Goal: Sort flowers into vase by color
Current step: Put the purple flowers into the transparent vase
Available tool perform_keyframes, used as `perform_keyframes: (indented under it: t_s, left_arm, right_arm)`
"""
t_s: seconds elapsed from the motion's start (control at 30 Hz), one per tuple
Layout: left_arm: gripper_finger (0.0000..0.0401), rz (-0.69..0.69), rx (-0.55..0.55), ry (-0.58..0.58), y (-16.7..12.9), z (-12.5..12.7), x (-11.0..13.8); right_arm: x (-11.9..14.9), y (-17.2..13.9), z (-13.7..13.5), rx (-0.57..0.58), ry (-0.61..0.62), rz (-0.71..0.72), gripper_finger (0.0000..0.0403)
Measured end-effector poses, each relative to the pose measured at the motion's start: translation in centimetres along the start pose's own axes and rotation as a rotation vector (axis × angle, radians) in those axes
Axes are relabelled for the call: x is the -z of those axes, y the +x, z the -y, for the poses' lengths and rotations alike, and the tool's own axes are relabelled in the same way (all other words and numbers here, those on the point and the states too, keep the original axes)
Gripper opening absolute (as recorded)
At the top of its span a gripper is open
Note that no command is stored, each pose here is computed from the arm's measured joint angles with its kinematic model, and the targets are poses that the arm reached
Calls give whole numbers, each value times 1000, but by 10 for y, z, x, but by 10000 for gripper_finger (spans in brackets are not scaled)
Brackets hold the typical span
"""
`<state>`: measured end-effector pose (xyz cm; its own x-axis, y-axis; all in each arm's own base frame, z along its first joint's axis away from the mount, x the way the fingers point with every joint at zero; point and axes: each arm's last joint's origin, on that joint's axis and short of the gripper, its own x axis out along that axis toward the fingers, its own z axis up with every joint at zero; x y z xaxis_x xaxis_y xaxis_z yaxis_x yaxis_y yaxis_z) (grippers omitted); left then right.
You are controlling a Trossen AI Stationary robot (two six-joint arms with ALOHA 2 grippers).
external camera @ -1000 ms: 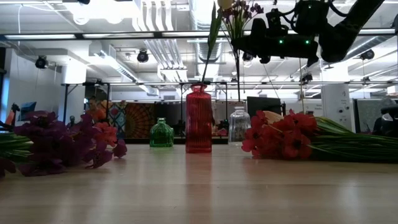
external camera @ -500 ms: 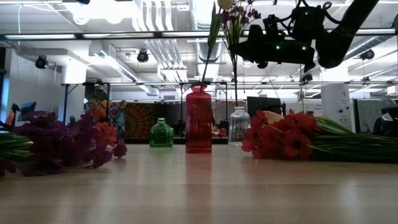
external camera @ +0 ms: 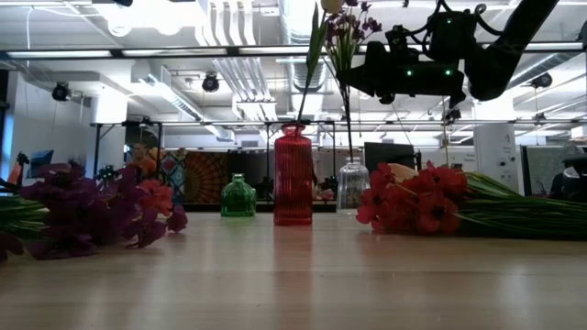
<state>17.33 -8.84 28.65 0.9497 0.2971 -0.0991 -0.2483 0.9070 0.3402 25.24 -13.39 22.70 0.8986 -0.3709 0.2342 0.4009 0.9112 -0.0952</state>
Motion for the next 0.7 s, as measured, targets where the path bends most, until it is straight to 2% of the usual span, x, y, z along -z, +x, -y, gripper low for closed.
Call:
perform_keyframes:
  t_s: [0.7]
  left_arm:
    - [0,0,0,0,0,0,0]
  right_arm:
    - [2,0,0,0,-16,-17,92]
